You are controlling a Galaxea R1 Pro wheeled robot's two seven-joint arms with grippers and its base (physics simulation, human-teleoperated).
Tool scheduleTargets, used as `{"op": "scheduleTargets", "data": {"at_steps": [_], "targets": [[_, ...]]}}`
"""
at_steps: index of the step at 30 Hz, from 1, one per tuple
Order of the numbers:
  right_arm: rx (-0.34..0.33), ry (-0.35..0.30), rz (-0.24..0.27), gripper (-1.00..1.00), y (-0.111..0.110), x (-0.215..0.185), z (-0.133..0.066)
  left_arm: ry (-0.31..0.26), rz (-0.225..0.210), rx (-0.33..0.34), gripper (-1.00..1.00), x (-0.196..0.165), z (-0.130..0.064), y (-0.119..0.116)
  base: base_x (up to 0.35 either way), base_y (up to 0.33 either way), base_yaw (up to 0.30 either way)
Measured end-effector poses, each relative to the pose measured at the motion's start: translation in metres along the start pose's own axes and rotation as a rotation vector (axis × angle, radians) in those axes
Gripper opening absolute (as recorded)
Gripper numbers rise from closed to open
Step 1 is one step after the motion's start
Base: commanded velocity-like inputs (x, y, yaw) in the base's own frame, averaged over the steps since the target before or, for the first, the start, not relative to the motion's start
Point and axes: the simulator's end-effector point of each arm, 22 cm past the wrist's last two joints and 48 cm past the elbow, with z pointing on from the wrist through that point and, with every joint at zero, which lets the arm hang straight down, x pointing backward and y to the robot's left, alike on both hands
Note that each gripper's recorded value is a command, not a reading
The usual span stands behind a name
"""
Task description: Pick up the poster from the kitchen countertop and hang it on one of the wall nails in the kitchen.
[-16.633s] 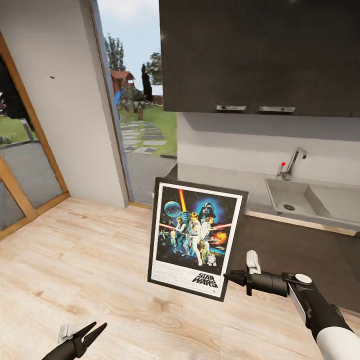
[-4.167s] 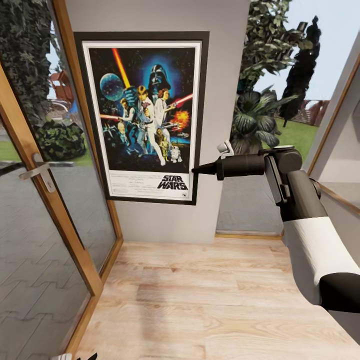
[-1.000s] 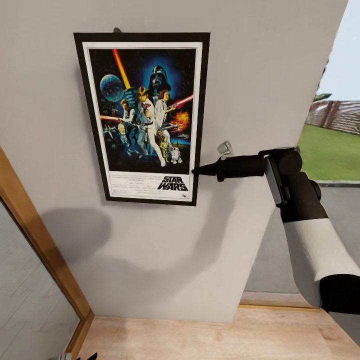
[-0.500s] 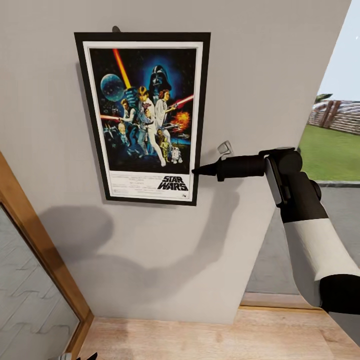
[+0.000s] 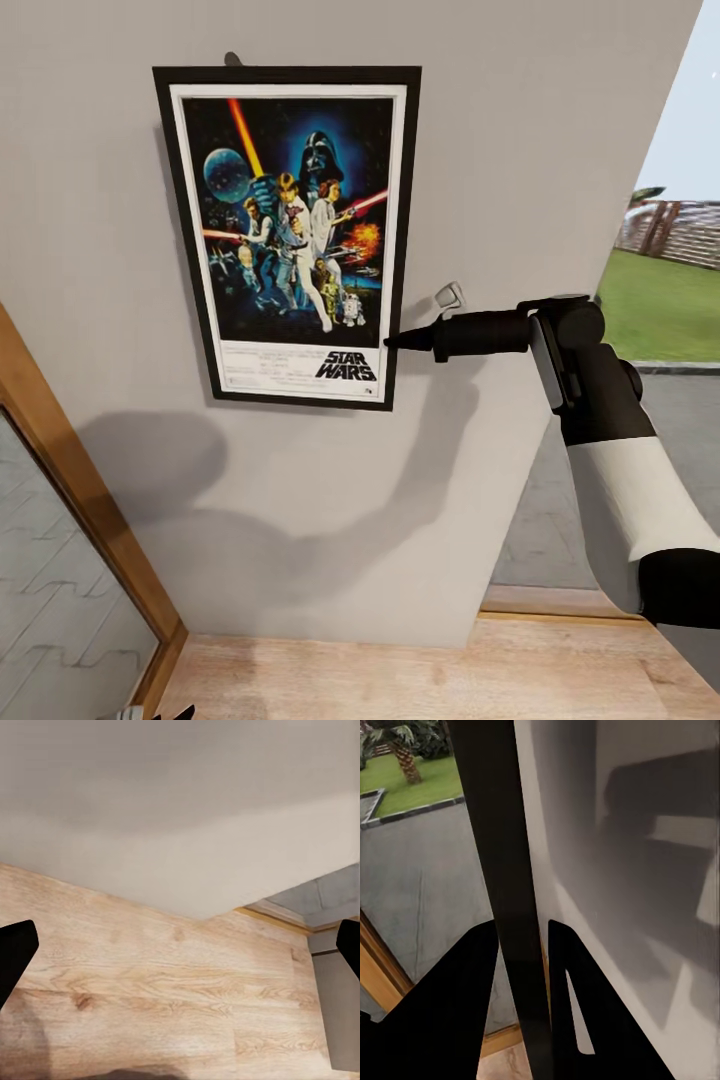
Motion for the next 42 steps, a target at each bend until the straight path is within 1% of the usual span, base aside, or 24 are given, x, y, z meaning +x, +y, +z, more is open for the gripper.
{"op": "scheduleTargets", "data": {"at_steps": [6,9,19,22,26,42], "targets": [[0.05,-0.001,0.003,-1.0,-0.011,-0.002,0.0,0.0,0.0,0.0,1.0,0.0,0.0,0.0,0.0,0.0,0.0],[0.056,-0.003,0.001,-1.0,-0.011,-0.005,0.0,0.0,0.0,0.0,1.0,0.0,0.0,0.0,0.0,0.0,0.0],[0.056,-0.007,-0.006,-1.0,-0.009,-0.01,0.001,0.0,0.0,0.0,1.0,0.0,0.0,0.0,0.0,0.0,0.0],[0.056,-0.005,0.005,-1.0,-0.007,-0.015,0.0,0.0,0.0,0.0,1.0,0.0,0.0,0.0,0.0,0.0,0.0],[0.053,-0.006,0.007,-1.0,-0.006,-0.019,0.0,0.0,0.0,0.0,1.0,0.0,0.0,0.0,0.0,0.0,0.0],[0.055,-0.025,-0.033,-1.0,0.0,-0.046,-0.005,0.0,0.0,0.0,1.0,0.0,0.0,0.0,0.0,0.0,0.0]]}}
